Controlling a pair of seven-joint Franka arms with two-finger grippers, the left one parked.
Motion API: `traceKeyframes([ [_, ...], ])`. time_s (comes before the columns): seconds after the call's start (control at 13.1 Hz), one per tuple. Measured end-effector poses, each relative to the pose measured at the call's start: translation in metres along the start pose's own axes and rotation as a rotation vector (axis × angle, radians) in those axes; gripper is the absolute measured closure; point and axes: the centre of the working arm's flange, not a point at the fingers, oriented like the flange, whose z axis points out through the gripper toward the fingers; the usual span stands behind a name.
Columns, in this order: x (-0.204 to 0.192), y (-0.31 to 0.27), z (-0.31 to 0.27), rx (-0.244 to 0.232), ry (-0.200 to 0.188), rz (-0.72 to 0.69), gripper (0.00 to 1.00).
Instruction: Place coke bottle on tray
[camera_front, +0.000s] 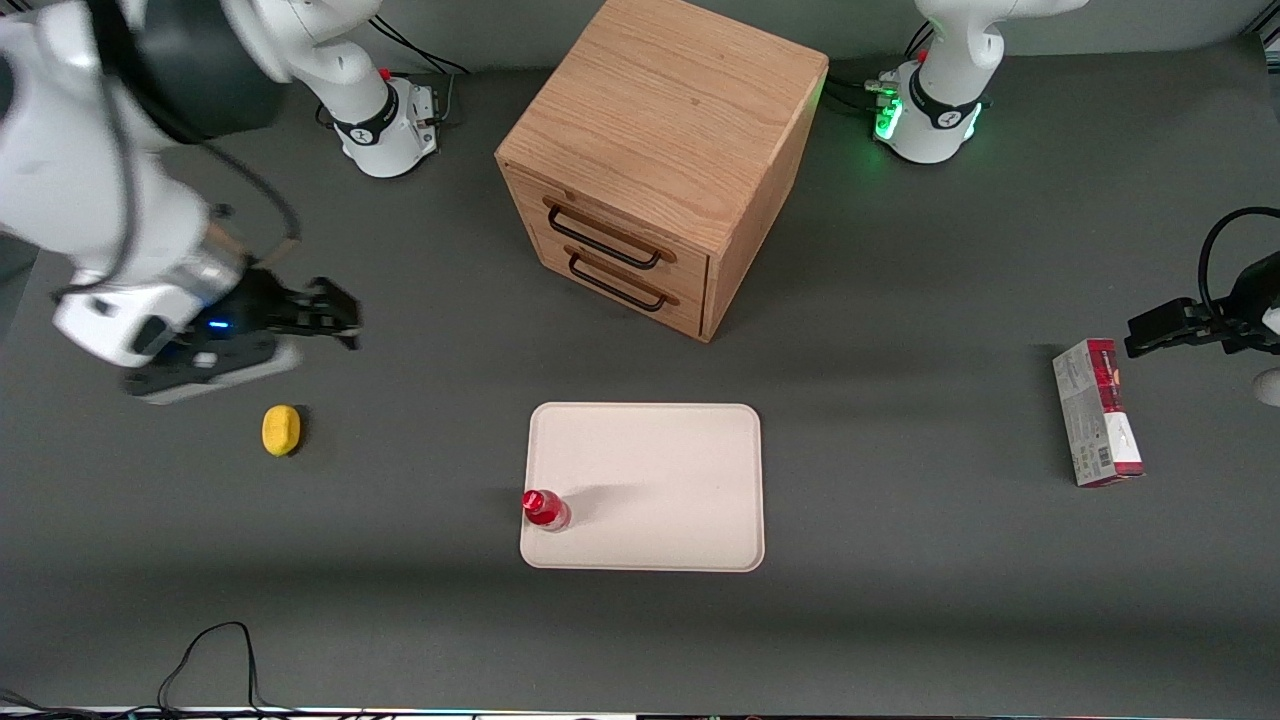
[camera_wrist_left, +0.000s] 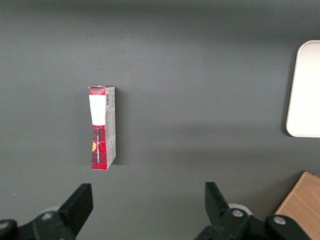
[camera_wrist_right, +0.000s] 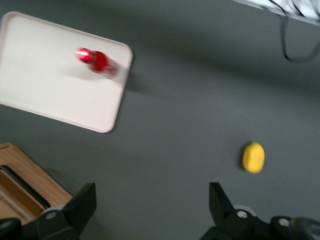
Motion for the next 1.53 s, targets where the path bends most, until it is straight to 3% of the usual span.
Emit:
traceKeyframes([
  [0.23, -0.023, 0.085, 0.001, 0.017, -0.019, 0.138, 0.0],
  [0.46, -0.035, 0.132, 0.003, 0.028, -0.029, 0.216, 0.0],
  [1.53, -0.039, 0.146, 0.003, 0.024, -0.031, 0.247, 0.0],
])
